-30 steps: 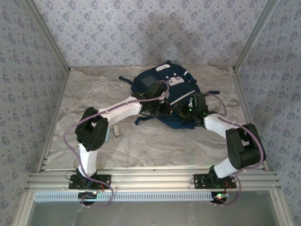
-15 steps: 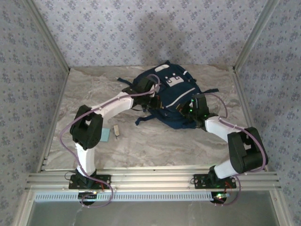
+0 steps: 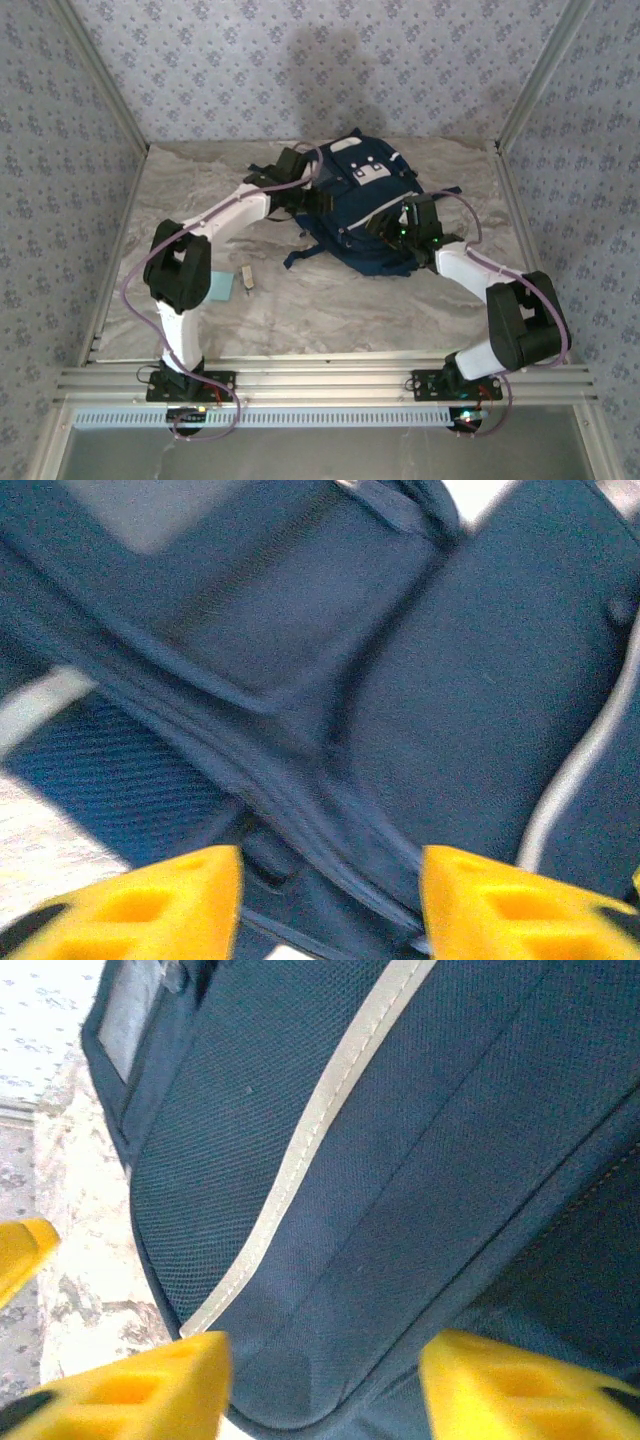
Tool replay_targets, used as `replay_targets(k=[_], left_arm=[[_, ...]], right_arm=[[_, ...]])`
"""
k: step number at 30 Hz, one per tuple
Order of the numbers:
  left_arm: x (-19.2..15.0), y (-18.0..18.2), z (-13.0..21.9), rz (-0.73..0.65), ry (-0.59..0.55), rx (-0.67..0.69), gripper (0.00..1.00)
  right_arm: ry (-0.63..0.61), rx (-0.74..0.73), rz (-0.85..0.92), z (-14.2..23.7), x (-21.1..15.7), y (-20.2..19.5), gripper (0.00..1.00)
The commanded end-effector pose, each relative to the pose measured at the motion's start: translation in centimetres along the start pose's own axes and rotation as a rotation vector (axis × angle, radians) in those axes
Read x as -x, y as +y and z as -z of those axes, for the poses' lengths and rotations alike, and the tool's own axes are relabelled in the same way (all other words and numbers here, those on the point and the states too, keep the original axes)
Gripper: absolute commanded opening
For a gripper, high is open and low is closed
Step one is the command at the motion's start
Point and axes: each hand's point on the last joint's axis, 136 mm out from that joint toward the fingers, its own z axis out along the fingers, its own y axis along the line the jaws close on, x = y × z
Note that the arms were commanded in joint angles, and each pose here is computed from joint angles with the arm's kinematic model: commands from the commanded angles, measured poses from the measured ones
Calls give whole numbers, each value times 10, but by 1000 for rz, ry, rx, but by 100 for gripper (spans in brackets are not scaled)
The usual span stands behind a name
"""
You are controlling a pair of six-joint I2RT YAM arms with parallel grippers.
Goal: Pack books, pencil case, and school supplies into a backpack
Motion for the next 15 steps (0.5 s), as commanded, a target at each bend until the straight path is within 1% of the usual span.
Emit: replay_targets(k=[1,3,5,6,10,12,15], left_arm=[[4,5,32,26,-33,36,60],[-2,12,45,34,-40,69,70],[-6,24,59,38,-63,113,92],[-8,31,67,43,-78,134,99],[-14,67,99,111,-137,199,99],[-17,93,114,188,-173,224,100],[-23,135,133,317,-229,257,100]], right_arm=[[47,-57,115,4,-6,9,63],[71,-64,160,6,-13,21,63],[91,-55,192,7,-24,35,64],[103,-57,207,8,-30,40,66],[149,-53,294,6,-63,69,74],[182,-24,346,1,-84,90,77],[243,5,429,-13,-117,122,77]])
